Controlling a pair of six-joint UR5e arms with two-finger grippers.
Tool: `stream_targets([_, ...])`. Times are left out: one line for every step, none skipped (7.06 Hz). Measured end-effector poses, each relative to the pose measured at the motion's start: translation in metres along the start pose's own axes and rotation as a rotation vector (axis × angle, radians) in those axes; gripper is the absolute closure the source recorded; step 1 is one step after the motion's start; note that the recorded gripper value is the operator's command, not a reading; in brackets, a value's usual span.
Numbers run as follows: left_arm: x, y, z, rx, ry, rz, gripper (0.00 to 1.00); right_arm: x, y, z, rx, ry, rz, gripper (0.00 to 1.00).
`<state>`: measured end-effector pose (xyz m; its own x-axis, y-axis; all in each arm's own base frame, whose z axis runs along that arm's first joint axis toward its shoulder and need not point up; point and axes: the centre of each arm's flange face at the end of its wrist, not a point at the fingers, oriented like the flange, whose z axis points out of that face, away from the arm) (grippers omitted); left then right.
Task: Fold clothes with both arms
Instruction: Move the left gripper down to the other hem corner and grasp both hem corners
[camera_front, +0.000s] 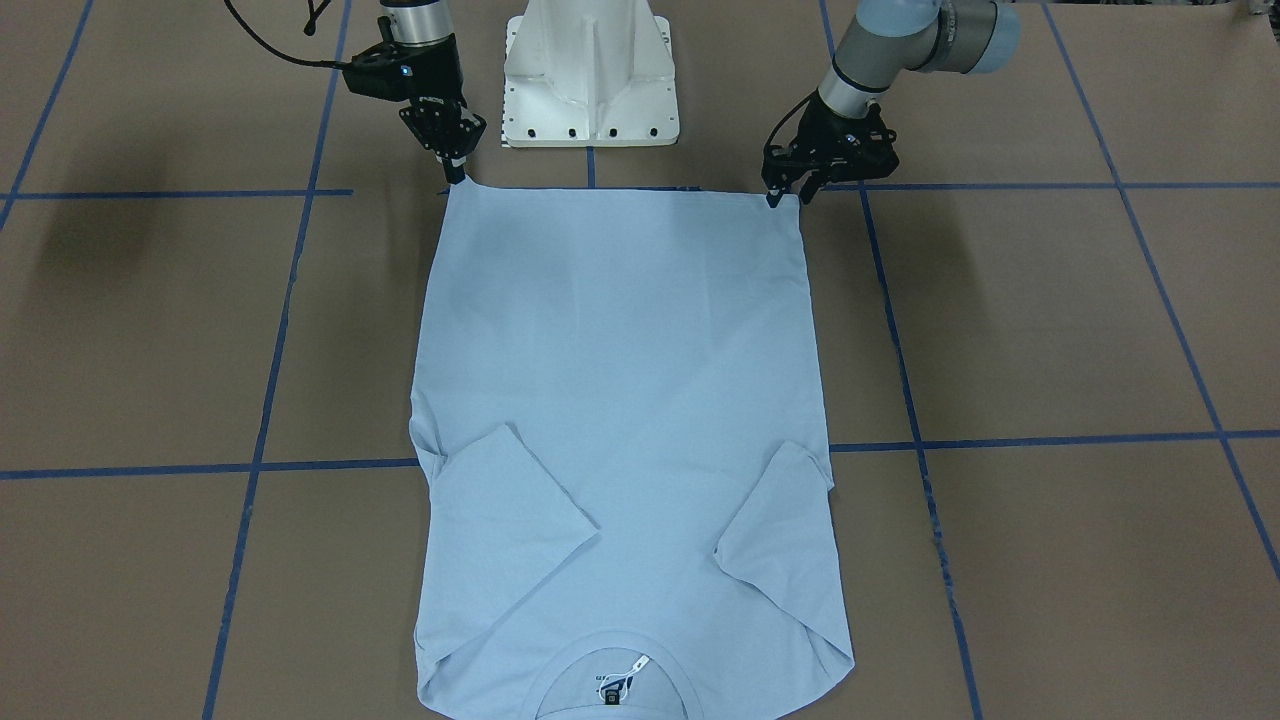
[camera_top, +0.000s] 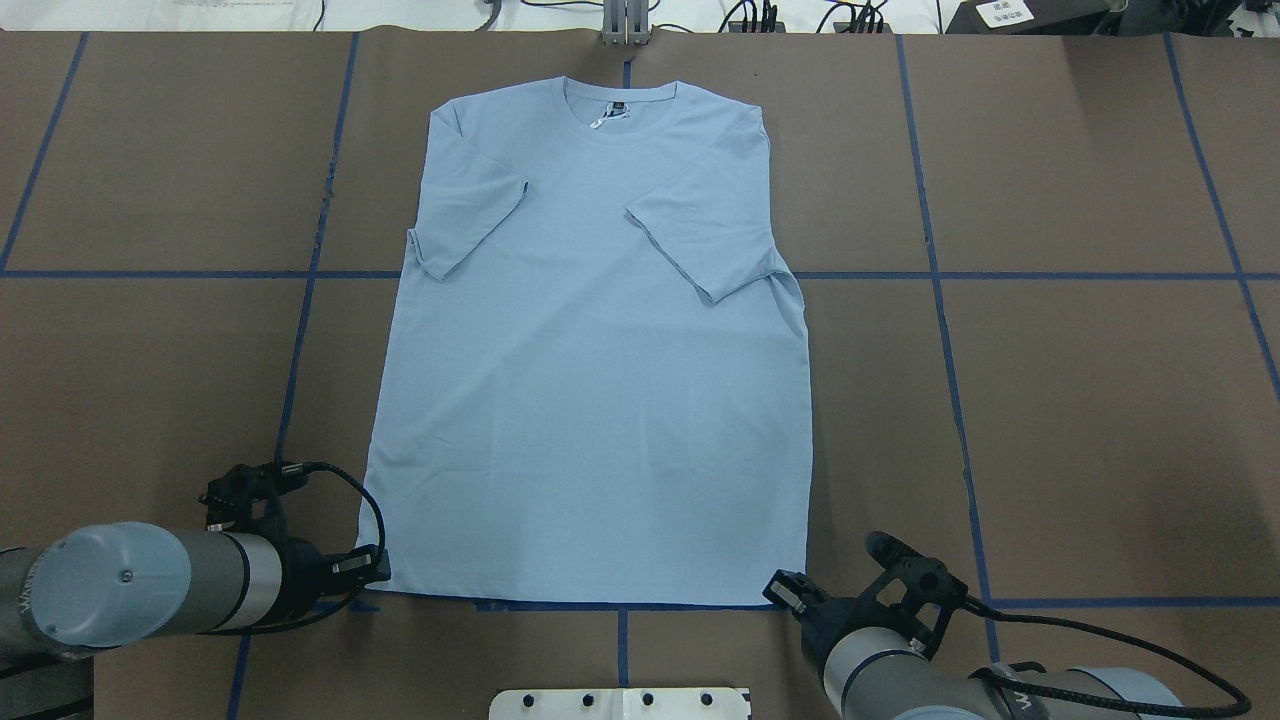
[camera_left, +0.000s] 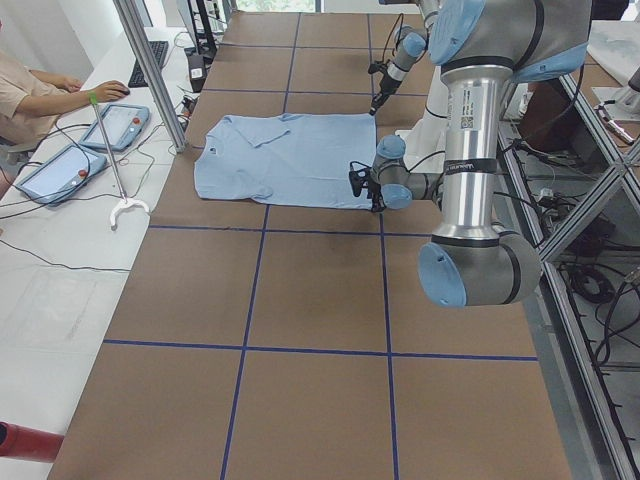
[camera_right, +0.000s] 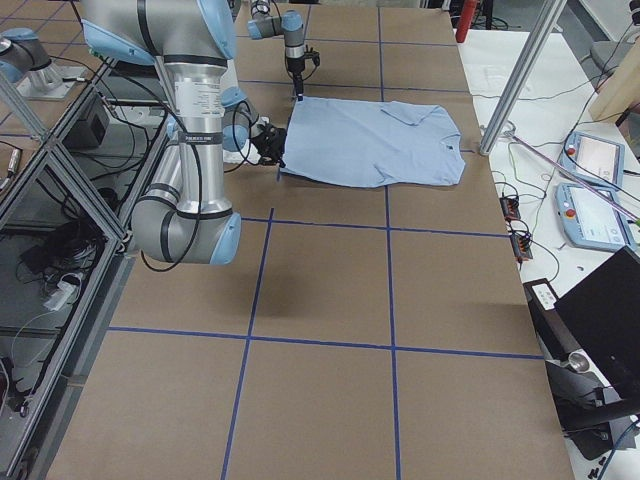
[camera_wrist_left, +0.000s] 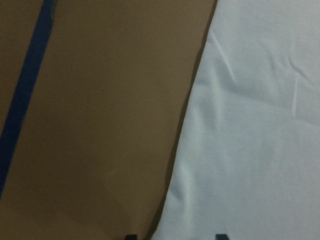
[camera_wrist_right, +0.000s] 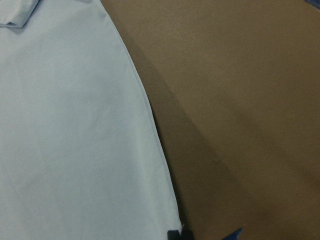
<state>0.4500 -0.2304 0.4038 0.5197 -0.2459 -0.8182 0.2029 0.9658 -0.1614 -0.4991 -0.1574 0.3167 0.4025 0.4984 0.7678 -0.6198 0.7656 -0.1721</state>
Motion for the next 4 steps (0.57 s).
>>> stream_targets([0.0010, 0.0050, 0.0005, -0.008, 0.002, -0.005, 1.00, 0.0000, 0.0001, 0.0000, 0.000, 0.000, 0.000, 1.00])
stream_targets([0.0016, 0.0079, 0.0002, -0.012, 0.003, -0.011, 1.00, 0.0000, 0.0000, 0.0000, 0.000, 0.000, 0.001, 1.00])
stream_targets([0.0006, 0.0084, 0.0002, -0.011, 0.001, -0.014, 1.00, 0.0000, 0.0000, 0.0001, 0.000, 0.000, 0.001, 1.00])
stream_targets([-0.0004, 0.0082, -0.0002, -0.009, 0.001, -0.016, 1.00, 0.0005, 0.0003, 0.0006, 0.000, 0.001, 0.001, 1.00])
